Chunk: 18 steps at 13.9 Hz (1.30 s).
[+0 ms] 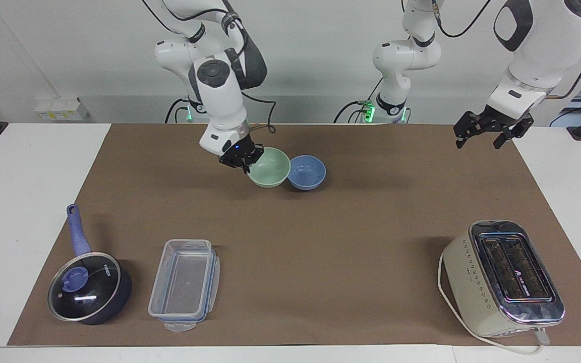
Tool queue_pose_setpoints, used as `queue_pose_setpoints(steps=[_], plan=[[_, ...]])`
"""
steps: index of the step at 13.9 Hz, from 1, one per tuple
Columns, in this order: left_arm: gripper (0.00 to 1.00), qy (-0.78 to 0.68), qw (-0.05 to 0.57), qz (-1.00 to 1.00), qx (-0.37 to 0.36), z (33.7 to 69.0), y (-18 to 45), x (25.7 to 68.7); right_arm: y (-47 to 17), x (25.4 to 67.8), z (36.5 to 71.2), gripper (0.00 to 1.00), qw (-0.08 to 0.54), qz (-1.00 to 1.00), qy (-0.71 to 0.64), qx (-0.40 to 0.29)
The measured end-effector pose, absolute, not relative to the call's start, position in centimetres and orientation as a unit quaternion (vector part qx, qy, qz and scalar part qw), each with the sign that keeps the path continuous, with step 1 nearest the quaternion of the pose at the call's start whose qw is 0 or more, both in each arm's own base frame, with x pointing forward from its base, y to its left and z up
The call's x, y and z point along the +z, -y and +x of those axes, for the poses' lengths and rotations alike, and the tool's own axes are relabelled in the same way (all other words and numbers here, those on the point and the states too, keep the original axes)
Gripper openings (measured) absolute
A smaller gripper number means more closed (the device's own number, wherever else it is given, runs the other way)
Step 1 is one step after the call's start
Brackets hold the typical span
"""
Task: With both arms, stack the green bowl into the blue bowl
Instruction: 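Carry the green bowl over the blue bowl with the right gripper, then lower the green bowl into the blue bowl and open the right gripper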
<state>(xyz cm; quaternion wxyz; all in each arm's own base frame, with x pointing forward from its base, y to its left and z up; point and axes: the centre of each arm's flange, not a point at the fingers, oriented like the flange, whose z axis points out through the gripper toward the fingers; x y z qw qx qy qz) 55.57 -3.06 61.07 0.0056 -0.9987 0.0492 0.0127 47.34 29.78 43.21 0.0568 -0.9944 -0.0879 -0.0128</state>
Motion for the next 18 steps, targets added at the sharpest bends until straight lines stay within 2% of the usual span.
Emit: queue_pose_setpoints(steps=[2,9,18], plan=[[1.0,-0.049,0.006,-0.999,0.013,55.6,3.1,61.1,-31.7,42.3,46.3,0.04,0.058,-0.994,0.09,-0.01],[1.0,-0.049,0.006,-0.999,0.013,55.6,3.1,61.1,-32.2,38.1,46.0,0.04,0.061,-0.994,0.092,-0.015],[1.0,-0.049,0.006,-0.999,0.013,55.6,3.1,61.1,-32.7,36.1,45.3,0.04,0.06,-0.994,0.095,0.002]])
